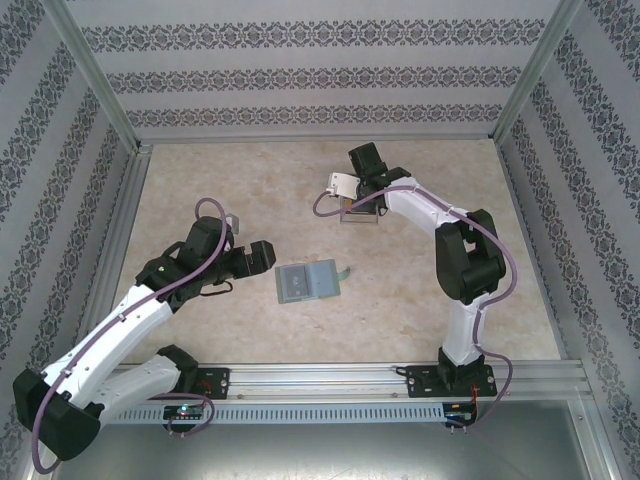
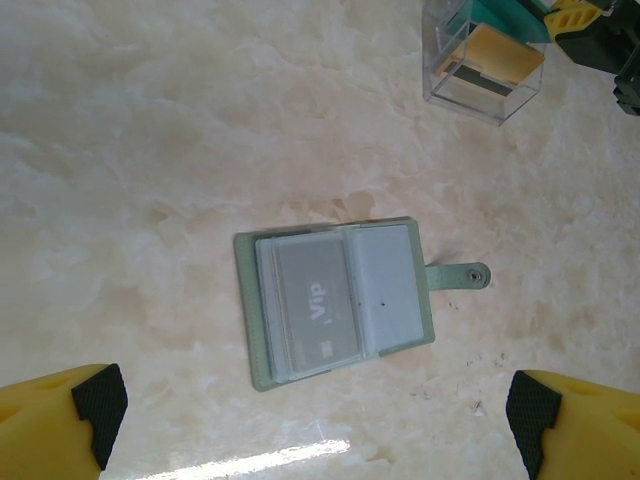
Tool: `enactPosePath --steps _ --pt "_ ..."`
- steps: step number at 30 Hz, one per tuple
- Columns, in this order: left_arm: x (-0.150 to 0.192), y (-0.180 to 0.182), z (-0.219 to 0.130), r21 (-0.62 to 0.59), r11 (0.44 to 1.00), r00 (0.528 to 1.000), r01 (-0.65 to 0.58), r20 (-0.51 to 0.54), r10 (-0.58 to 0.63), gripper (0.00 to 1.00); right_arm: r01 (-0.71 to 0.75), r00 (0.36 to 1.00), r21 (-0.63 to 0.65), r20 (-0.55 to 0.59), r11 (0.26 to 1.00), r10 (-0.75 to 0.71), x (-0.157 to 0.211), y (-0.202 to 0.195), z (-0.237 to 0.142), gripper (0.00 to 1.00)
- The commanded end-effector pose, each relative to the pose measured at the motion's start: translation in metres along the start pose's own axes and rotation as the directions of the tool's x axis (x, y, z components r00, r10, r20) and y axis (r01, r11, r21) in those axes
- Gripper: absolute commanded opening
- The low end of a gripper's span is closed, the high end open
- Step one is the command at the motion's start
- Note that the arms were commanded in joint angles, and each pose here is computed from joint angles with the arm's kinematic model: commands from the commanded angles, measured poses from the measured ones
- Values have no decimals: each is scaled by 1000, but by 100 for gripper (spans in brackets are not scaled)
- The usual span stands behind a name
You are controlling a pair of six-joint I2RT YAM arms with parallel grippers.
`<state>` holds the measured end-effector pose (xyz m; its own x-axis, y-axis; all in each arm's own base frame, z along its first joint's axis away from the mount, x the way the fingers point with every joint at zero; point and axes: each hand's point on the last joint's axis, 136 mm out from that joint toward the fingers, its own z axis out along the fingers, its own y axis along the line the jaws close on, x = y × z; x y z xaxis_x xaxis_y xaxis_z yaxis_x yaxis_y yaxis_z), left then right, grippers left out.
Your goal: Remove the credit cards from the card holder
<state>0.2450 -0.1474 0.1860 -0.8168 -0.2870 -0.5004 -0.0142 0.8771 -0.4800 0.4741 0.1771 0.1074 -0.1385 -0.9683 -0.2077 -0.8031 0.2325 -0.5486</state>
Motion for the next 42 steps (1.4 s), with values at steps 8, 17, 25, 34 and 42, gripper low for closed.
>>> enactPosePath --steps 8,17,25,34,42 --pt "2 11 2 -38 999 1000 3 -5 -3 99 -8 999 10 -35 1000 9 9 -3 17 0" --pt "3 12 3 -38 999 1000 2 -7 -3 99 -21 999 21 -47 1000 22 9 -5 24 7" --pt "3 11 5 -36 999 1000 4 -9 -4 99 -41 997 64 -56 997 44 8 -16 25 15" --pt "3 11 6 -32 999 1000 10 -13 -10 99 -69 994 141 -71 988 80 9 -35 25 20" --pt "4 11 7 -30 999 1000 10 -20 -11 99 -88 992 146 -76 985 100 12 -37 29 21"
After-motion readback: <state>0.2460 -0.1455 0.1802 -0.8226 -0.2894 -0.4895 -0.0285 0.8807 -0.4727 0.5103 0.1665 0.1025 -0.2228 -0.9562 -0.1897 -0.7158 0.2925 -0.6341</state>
